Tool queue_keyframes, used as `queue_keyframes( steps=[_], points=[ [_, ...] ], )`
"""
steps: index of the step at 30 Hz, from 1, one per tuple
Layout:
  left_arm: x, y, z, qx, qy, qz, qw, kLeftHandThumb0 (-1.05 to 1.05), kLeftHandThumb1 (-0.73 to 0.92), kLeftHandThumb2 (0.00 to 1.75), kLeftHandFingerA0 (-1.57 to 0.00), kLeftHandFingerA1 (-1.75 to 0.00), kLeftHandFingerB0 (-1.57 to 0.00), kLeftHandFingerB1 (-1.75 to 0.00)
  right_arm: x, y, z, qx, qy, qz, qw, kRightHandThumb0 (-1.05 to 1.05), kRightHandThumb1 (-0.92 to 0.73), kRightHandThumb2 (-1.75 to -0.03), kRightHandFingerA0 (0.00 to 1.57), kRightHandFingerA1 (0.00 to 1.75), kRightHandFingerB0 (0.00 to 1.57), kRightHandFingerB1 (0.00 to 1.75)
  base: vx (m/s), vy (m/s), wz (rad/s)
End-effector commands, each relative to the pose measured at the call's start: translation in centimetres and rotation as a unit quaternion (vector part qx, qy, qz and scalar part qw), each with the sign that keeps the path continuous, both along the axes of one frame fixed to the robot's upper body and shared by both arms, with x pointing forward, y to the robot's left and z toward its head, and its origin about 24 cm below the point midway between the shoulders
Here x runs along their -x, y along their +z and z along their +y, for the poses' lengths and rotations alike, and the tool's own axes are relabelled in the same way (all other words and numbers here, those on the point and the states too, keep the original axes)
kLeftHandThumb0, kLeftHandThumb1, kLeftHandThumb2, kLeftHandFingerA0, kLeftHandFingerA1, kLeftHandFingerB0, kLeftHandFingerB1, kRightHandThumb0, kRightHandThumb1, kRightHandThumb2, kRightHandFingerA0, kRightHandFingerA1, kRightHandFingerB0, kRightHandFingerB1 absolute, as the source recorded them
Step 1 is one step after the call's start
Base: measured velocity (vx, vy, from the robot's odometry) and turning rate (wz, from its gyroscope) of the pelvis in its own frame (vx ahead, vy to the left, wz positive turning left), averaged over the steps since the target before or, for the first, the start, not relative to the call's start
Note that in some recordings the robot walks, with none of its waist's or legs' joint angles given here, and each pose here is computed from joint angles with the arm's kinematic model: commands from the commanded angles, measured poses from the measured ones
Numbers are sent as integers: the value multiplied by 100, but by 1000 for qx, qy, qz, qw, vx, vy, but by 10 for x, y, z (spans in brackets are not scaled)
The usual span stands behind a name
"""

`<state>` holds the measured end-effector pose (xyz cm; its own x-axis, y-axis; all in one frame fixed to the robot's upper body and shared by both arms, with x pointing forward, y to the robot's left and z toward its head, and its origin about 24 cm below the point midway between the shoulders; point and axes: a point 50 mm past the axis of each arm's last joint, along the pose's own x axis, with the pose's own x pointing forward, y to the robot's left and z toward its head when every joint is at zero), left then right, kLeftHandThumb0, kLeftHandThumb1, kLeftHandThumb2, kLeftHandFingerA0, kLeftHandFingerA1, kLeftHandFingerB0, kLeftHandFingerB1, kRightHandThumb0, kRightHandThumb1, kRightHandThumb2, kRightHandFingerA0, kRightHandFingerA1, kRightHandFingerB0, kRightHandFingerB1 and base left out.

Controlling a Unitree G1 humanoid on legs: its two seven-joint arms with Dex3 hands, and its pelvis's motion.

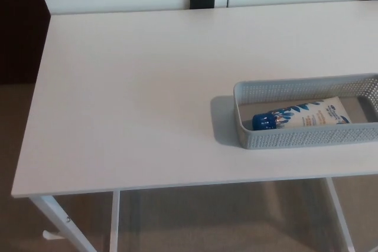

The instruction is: The robot walks towards a table in front, picks a shampoo with left hand and puts it in a small grey container

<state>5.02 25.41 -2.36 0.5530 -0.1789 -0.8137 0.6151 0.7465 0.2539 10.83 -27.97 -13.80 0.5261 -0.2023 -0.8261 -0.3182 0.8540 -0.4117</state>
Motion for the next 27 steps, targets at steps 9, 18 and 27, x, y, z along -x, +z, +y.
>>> queue_keyframes(
  steps=[9,18,27],
  points=[
    [-19,-66,106,-159,293,6,943,-61,82,64,-59,-54,-40,-42,15,4,-19,16,-45,-9,999,-31,-65,-58,73,47,58,41,0,0,0],
    [8,-80,115,-218,272,68,935,-70,81,65,-45,-41,-42,-37,17,6,-24,15,-67,-19,997,-40,-55,-77,67,57,49,50,0,0,0],
    [0,-76,122,-201,234,88,947,-77,87,66,-28,-36,-25,-32,12,6,-22,10,-74,-27,997,-38,-56,-78,66,57,48,50,0,0,0]
  ],
)
